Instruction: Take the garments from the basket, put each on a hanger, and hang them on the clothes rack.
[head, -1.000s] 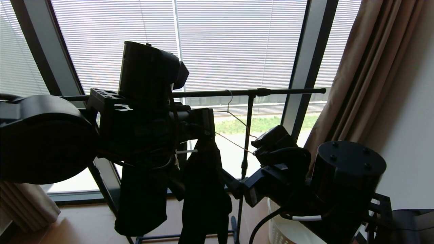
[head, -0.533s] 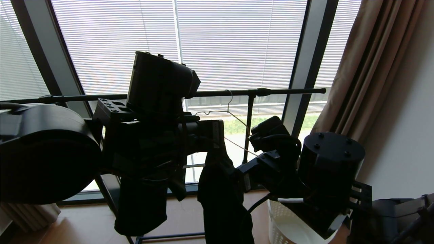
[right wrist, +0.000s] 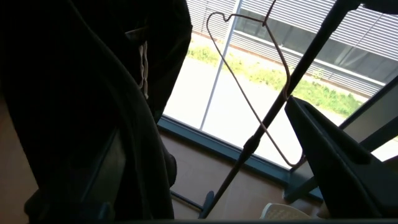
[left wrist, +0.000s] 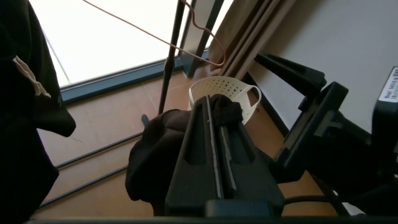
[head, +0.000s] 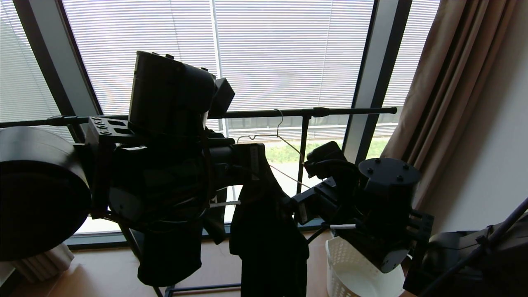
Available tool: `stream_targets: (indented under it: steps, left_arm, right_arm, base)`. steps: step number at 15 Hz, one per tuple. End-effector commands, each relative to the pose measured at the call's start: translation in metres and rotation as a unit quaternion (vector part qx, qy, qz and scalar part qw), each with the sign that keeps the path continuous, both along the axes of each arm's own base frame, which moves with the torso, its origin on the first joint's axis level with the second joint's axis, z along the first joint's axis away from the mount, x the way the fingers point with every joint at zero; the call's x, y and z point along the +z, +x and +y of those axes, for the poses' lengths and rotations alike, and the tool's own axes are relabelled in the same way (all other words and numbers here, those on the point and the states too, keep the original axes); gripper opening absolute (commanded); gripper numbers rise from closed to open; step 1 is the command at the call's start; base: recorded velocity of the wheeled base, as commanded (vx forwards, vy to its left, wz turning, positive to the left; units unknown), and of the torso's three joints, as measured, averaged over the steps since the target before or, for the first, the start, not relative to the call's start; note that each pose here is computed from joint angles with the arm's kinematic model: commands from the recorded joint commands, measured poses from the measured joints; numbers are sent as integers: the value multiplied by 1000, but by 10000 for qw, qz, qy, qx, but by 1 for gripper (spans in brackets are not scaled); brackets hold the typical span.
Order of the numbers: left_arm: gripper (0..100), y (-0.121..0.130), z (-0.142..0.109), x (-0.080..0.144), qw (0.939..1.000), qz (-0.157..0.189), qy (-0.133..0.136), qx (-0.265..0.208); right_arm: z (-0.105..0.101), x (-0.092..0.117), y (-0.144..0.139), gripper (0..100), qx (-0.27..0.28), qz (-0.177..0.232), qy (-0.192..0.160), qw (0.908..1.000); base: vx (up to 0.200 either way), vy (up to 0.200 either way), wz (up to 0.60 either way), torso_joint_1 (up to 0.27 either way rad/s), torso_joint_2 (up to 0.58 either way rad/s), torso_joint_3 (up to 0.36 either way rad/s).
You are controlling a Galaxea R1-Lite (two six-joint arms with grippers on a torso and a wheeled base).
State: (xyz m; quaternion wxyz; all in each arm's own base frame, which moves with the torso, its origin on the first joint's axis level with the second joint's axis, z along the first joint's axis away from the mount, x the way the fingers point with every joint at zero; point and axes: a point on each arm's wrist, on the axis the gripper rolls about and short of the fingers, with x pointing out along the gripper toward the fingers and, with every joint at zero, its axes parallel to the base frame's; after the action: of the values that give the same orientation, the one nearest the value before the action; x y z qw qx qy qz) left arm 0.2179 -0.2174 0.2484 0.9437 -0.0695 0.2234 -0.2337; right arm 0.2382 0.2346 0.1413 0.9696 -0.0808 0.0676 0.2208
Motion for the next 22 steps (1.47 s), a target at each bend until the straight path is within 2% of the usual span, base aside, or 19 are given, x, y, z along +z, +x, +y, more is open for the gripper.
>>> stream_targets:
  steps: [1, 8, 12, 18, 22]
  left_arm:
    - [0, -4, 4, 7, 9999, -83, -77, -5]
    - [0, -11, 12, 13, 9998, -161, -130, -22]
    - [0, -6, 20, 15, 9996, -182, -151, 124]
    - [0, -2, 25, 5, 9997, -59, -36, 224]
    - [0, 1, 30, 6, 9994, -81, -43, 321]
  right_arm:
    - [2, -8, 2, 100, -2, 85, -92, 9999]
    - [-1, -18, 8, 100, -94, 199, -206, 9995]
    - [-10, -22, 18, 100, -286, 242, -239, 9990]
    - [-11, -23, 20, 100, -324, 254, -249, 9988]
    - [-13, -24, 22, 100, -370, 260, -253, 9987]
  base:
    - [0, 0, 0, 0, 0, 0]
    - [0, 0, 0, 0, 0, 0]
    - [0, 0, 0, 0, 0, 0]
    - [0, 0, 0, 0, 0, 0]
    - [0, 0, 0, 0, 0, 0]
